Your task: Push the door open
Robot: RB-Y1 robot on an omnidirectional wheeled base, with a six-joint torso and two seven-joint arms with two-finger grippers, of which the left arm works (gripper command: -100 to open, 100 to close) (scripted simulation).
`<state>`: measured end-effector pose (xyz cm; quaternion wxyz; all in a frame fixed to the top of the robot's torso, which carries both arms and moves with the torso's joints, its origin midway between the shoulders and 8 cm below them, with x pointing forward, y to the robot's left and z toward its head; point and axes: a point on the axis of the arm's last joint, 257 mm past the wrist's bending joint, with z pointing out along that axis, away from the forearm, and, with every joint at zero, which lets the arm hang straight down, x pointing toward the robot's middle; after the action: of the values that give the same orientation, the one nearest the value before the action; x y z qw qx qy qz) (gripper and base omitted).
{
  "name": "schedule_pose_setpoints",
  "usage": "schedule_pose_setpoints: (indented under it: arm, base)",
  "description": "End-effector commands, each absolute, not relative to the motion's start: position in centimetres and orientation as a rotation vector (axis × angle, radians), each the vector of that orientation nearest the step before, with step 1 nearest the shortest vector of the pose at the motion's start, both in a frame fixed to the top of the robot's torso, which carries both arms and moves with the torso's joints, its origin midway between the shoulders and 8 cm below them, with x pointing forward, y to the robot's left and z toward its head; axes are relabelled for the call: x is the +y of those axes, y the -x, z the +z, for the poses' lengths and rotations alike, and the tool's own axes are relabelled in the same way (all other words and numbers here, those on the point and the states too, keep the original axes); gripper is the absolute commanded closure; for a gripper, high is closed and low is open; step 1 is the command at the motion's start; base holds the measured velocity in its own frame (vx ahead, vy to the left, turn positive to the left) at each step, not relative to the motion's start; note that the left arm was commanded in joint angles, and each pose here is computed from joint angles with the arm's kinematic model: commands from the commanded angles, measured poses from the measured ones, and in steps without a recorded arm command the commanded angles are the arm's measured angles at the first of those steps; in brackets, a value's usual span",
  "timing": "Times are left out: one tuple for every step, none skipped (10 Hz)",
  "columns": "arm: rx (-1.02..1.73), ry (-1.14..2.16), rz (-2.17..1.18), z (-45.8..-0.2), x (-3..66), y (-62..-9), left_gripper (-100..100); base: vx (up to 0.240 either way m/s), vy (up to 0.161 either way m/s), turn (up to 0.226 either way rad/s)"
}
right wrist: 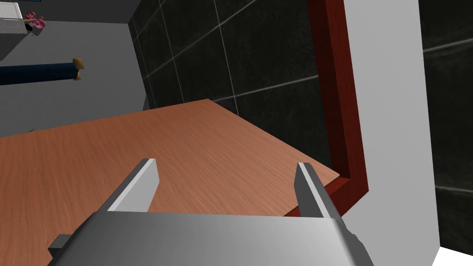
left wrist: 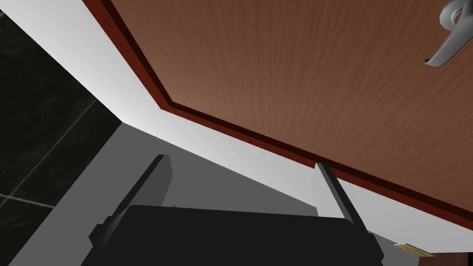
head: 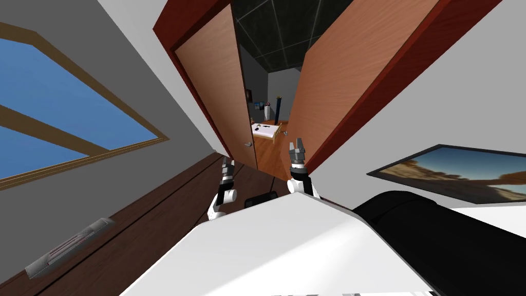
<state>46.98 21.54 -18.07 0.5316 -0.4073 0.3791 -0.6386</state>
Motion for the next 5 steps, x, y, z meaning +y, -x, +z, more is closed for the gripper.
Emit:
schedule_pose_setpoints:
  arm:
    - [0.925, 0.981, -1.522, -19.3, 21.2, -47.3, -100]
    - [0.938, 0.987, -1.52, -20.0, 21.0, -47.5, -100]
    - [0.951, 0.992, -1.519, -20.7, 20.8, -47.7, -100]
    - [0.963, 0.998, -1.517, -21.4, 20.6, -47.9, -100]
    - [0.976, 1.003, -1.515, -22.1, 20.4, -48.1, -100]
  base:
    - [0.084, 0.056, -0.141]
    - [0.075, 0.075, -0.144]
    - [0.065, 0.08, -0.097]
    - [0.071, 0.066, -0.1]
    - [0.1, 0.071, -0.152]
